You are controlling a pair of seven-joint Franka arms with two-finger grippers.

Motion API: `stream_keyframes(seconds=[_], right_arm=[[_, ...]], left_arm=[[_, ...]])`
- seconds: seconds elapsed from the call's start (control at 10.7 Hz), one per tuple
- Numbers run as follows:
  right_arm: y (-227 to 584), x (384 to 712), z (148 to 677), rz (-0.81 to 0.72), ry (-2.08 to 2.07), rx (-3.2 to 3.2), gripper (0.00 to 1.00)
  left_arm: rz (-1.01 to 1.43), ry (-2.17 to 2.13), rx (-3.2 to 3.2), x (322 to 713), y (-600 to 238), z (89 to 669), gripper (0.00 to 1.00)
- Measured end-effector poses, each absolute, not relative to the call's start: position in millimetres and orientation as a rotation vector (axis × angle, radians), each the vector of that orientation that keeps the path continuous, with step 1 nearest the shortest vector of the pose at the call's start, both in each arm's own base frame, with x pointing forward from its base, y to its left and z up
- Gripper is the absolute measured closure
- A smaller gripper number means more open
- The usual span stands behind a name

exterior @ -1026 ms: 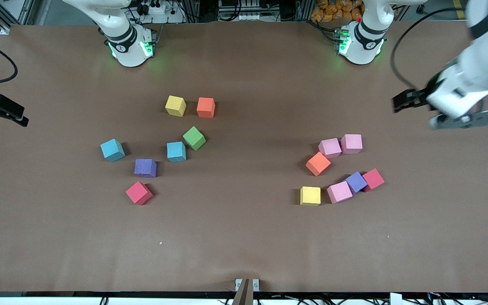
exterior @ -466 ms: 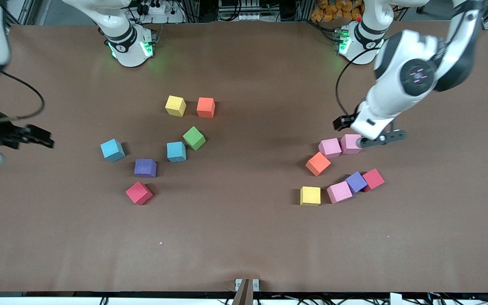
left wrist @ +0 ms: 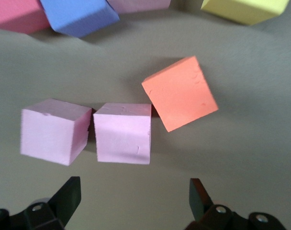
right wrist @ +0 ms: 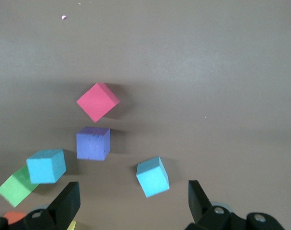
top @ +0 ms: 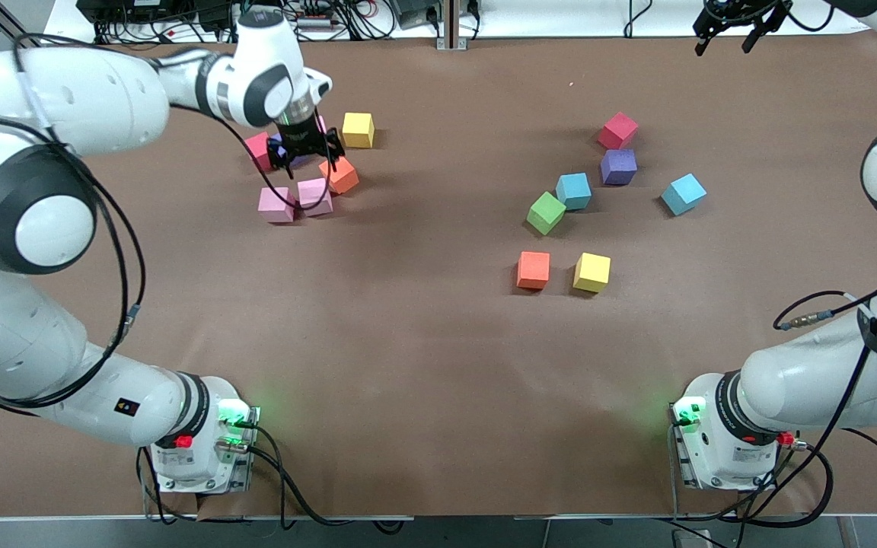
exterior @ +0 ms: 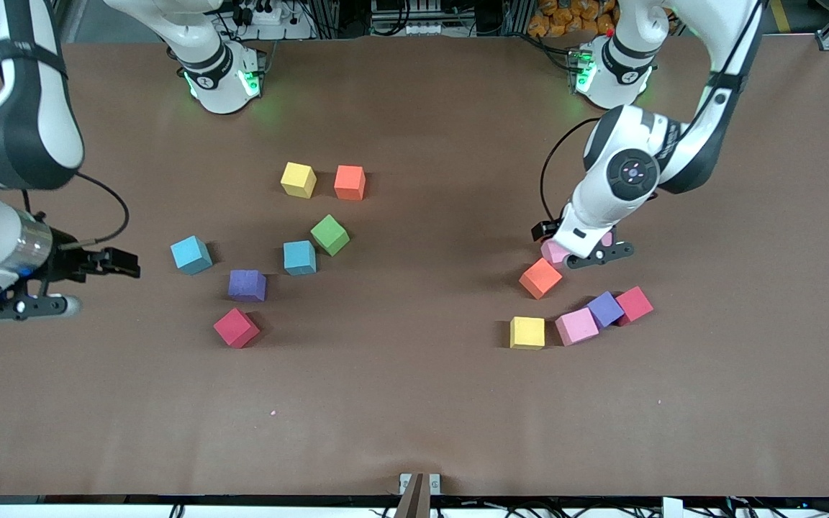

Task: Form number 2 with 11 blocks
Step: 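Reach the left gripper to pink while the right gripper reaches purple, then grasp the light pink cube with the left gripper while the right gripper grasps purple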

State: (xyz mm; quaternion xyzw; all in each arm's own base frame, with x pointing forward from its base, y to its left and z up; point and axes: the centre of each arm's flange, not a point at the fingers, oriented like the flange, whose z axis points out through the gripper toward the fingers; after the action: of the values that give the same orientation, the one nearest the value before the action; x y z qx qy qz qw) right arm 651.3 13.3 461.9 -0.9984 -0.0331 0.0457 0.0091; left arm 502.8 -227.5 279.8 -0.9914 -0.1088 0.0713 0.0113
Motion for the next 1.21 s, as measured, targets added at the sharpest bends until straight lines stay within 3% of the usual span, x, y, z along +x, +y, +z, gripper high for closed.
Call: stream_keyframes(seconds=[0.37, 0.75, 1.21], right_arm=[[59.2, 677.9, 359.7, 0.198, -0.209, -3.111, 0.0], [69.6, 661.8, 288.7, 0.378, -0.265, -3.068, 0.0], [72.4, 643.8, 245.8, 0.358, -0.143, -3.016, 0.0]], left_arm=[[0.225, -0.298, -3.068, 491.6, -223.6, 247.6, 0.0], [0.216, -0.316, -3.068, 491.3, -216.1, 228.9, 0.0], [0.174, -0.319, -3.058, 499.2, -202.4, 208.4, 0.0]])
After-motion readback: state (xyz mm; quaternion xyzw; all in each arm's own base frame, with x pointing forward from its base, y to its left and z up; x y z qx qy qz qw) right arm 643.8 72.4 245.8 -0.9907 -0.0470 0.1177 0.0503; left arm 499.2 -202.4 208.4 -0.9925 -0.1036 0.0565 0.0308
